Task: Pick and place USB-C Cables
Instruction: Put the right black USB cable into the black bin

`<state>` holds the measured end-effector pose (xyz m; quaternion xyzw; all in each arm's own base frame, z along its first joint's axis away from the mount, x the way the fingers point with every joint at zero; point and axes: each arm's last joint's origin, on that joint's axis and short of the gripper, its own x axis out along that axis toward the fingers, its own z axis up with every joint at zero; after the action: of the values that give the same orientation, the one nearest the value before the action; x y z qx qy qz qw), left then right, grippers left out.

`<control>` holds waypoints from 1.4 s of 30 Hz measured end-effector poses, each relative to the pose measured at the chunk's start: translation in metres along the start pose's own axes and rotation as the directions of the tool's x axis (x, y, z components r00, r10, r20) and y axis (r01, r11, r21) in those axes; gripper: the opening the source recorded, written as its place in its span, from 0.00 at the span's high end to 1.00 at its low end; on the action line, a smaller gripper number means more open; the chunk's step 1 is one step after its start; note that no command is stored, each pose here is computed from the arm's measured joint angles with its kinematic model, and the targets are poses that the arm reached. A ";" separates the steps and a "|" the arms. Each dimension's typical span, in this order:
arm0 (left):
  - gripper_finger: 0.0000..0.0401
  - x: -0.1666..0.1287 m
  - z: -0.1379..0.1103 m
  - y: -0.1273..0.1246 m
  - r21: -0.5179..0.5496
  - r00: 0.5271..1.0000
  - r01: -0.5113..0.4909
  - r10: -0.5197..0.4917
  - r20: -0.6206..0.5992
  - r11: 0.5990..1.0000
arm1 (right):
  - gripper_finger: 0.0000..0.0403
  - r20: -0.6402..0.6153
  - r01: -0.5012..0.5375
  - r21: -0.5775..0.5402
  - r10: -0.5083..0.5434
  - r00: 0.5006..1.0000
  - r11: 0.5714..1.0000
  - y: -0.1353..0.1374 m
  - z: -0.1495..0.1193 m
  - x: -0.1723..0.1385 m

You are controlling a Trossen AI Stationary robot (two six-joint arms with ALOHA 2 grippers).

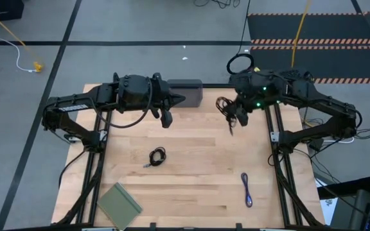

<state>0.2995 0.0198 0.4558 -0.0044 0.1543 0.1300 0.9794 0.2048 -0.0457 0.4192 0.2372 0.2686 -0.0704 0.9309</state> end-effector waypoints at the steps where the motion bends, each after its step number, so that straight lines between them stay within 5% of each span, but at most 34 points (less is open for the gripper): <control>1: 0.99 0.000 0.000 0.000 -0.002 1.000 0.000 0.000 0.001 1.000 | 0.97 0.045 -0.015 -0.032 0.016 0.999 0.999 0.001 0.004 0.000; 16: 0.93 -0.003 0.022 -0.002 -0.061 0.972 0.074 -0.058 0.228 0.995 | 0.97 0.452 0.045 -0.430 0.172 0.876 0.902 0.017 0.046 -0.005; 25: 0.75 -0.004 0.027 -0.002 -0.126 0.958 0.112 -0.073 0.278 0.986 | 0.97 0.522 0.018 -0.410 0.218 0.824 0.912 0.019 0.061 0.016; 35: 0.59 -0.006 0.033 -0.002 -0.182 0.938 0.150 -0.082 0.337 0.972 | 0.97 0.486 -0.059 -0.421 0.280 0.828 0.905 0.023 0.060 0.027; 42: 0.38 0.004 0.035 0.008 -0.196 0.928 0.147 -0.067 0.367 0.970 | 0.97 0.486 -0.060 -0.421 0.281 0.827 0.905 0.023 0.061 0.030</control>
<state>0.3114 0.0306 0.4882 -0.0974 -0.0421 0.0911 0.9902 0.2645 -0.0550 0.4581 0.0424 -0.0164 0.0058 0.9989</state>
